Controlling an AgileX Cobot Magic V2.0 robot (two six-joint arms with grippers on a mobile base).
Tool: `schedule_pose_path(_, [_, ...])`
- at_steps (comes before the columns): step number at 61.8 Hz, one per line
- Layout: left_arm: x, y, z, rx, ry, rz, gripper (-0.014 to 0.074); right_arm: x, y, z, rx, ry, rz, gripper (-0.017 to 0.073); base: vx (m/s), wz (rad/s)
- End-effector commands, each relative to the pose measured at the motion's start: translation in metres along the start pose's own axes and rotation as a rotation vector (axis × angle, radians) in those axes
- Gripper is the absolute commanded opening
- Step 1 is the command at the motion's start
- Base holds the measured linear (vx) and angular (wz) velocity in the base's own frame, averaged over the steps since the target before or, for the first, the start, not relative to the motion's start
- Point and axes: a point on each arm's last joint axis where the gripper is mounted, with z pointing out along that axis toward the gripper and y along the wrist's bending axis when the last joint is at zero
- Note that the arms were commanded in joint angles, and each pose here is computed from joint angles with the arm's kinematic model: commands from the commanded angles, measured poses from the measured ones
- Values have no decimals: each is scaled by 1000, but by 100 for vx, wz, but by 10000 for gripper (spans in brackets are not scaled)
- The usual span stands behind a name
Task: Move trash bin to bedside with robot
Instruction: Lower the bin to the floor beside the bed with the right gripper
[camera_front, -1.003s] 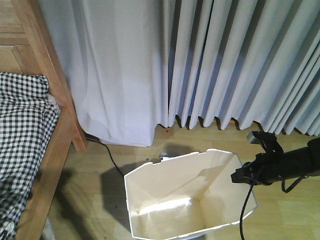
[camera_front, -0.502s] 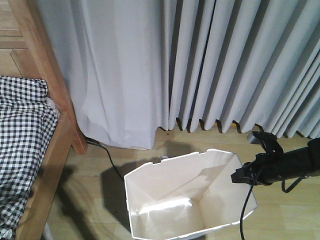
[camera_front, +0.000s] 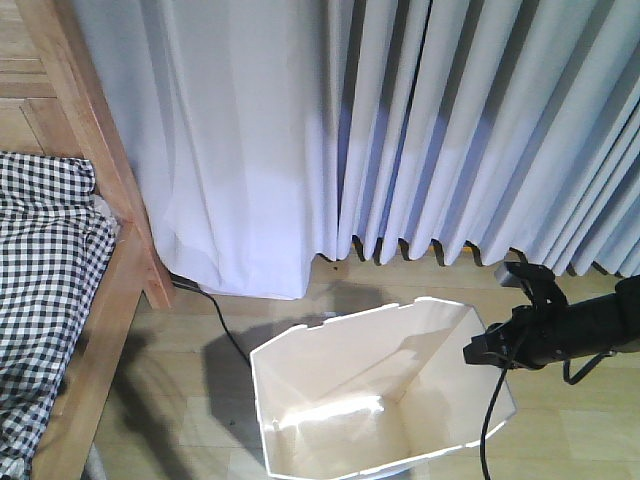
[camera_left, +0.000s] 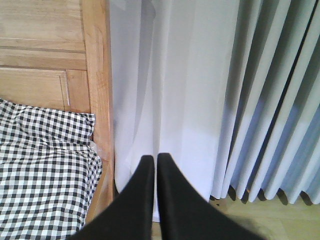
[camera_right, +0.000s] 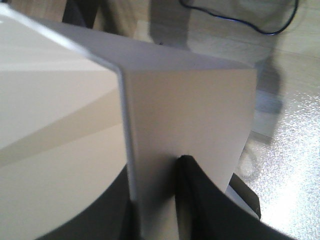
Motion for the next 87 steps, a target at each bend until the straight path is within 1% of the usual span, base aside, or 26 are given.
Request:
schedule_pose_path(1, [-3, 0, 0, 4, -72, -9, -6, -23, 20, -17, -161, -161, 44, -3, 0, 0])
schedule_pose_path(5, [-3, 0, 0, 4, -72, -9, -6, -22, 22, -17, -183, -150, 25, -3, 0, 0])
schedule_pose_path(8, [-3, 0, 0, 4, -72, -9, -6, -24, 20, -17, -159, -152, 24, -3, 0, 0])
schedule_pose_path(10, [-3, 0, 0, 4, -72, -9, -6, -26, 17, -17, -130, -153, 40, -3, 0, 0])
schedule_pose_path(16, [-3, 0, 0, 4, -72, -9, -6, -32, 5, -18, -29, -150, 128, -3, 0, 0])
schedule_pose_path(20, [-3, 0, 0, 4, -72, -9, -6, -38, -2, -18, 15, -152, 136, -3, 0, 0])
schedule_pose_path(23, [-3, 0, 0, 4, -72, -9, -6, -43, -5, -17, 26, -147, 123, -3, 0, 0])
schedule_pose_path(26, [-3, 0, 0, 4, -72, -9, -6, -47, -9, -13, 26, -138, 111, -3, 0, 0])
schedule_pose_path(29, [-3, 0, 0, 4, -72, -9, -6, -50, -13, -10, 23, -125, 113, -3, 0, 0])
schedule_pose_path(39, [-3, 0, 0, 4, -72, -9, -6, -60, -33, 10, 14, -71, 164, -2, 0, 0])
schedule_pose_path(50, [-3, 0, 0, 4, -72, -9, -6, -66, -53, 38, -43, 3, 155, -2, 0, 0])
schedule_pose_path(56, [-3, 0, 0, 4, -72, -9, -6, -66, -64, 52, -45, 27, 164, -2, 0, 0])
schedule_pose_path(61, [-3, 0, 0, 4, -72, -9, -6, -67, -72, 61, -43, 35, 157, -2, 0, 0])
schedule_pose_path(68, [-3, 0, 0, 4, -72, -9, -6, -69, -84, 75, -38, 53, 127, 0, 0, 0])
schedule_pose_path(74, [-3, 0, 0, 4, -72, -9, -6, -71, -92, 85, -43, 59, 115, 1, 0, 0])
schedule_pose_path(87, [-3, 0, 0, 4, -72, -9, -6, -68, -108, 110, -79, 70, 121, 6, 0, 0])
